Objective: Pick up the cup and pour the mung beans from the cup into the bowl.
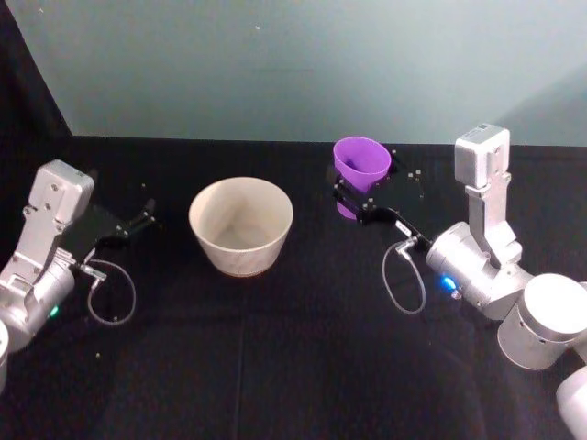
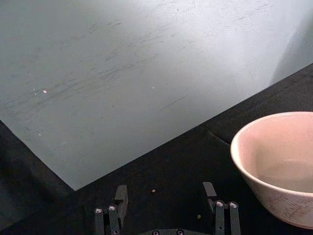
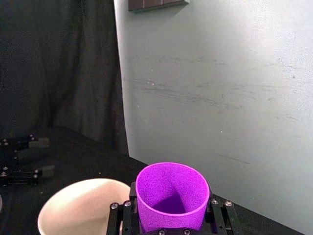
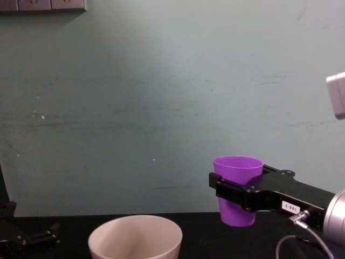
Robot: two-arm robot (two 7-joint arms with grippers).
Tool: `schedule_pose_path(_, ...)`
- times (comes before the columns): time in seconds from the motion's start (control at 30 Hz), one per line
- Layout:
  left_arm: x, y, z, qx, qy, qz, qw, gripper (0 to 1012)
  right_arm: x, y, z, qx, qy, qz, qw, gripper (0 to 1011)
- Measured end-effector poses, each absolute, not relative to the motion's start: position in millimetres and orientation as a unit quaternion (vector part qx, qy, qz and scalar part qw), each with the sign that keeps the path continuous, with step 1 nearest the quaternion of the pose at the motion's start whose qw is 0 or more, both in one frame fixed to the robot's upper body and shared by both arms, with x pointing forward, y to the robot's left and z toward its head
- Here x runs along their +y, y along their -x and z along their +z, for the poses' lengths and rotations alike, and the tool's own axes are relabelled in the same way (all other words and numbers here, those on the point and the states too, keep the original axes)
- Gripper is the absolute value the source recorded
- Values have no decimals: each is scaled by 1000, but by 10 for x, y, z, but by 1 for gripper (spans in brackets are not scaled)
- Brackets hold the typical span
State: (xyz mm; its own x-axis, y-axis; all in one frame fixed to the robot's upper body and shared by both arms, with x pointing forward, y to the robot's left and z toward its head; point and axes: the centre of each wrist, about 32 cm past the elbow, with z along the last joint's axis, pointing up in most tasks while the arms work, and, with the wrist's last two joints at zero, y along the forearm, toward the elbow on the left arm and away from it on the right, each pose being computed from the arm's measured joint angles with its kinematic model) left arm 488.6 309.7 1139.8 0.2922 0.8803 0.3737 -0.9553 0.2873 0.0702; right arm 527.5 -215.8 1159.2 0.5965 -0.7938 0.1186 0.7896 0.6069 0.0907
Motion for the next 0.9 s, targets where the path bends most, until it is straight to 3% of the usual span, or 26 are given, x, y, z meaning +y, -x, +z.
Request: schedule_pose_path(0.9,3097,-4886,11398,-132,-141,580,791,1000,-2158,-5275,11592,-73,-15,-443,893,731)
